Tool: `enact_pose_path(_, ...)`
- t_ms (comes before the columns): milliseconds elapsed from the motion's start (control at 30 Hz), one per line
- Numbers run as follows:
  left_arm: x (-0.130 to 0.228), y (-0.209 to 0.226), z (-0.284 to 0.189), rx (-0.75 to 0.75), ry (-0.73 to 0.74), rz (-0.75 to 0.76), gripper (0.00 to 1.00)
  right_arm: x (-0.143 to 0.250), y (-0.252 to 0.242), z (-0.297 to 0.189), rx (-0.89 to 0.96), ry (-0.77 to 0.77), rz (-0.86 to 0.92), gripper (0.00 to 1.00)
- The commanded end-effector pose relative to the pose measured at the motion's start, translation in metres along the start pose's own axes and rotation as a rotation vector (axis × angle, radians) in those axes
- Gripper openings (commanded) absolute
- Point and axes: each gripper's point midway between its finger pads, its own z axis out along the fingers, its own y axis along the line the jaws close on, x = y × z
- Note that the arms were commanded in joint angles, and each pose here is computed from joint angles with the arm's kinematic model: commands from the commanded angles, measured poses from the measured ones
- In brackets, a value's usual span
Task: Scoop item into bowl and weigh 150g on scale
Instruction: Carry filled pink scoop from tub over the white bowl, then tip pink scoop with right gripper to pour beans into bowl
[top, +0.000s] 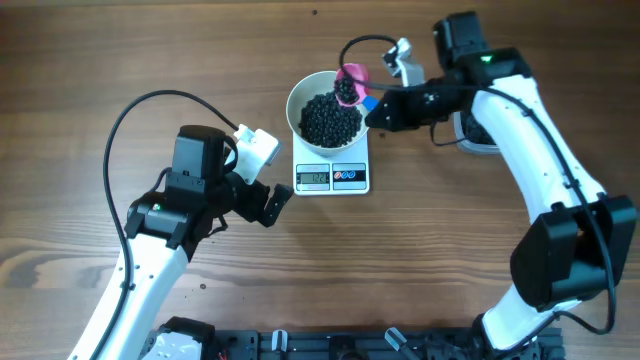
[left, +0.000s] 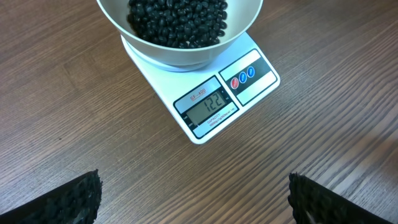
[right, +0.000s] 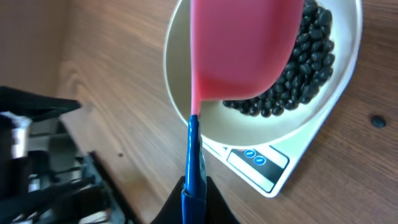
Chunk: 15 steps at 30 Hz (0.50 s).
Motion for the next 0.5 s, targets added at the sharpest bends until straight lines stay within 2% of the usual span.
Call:
enact_pose_path(0, 0.004, -0.004, 0.004, 0.021, 0.01, -0.001, 1.0, -0.008, 0.004, -0.001, 0.173, -0.031, -0.059, 0.04)
enact_pose_path(200, 0.004, -0.004, 0.004, 0.021, 0.01, -0.001, 1.0, -0.005, -0.005, 0.01, 0.397, -0.013, -0.115, 0.04)
enact_pose_path(467, 0.004, -0.004, 0.004, 0.021, 0.01, -0.001, 1.0, -0.008, -0.015, 0.008, 0.594, -0.019, -0.189, 0.04)
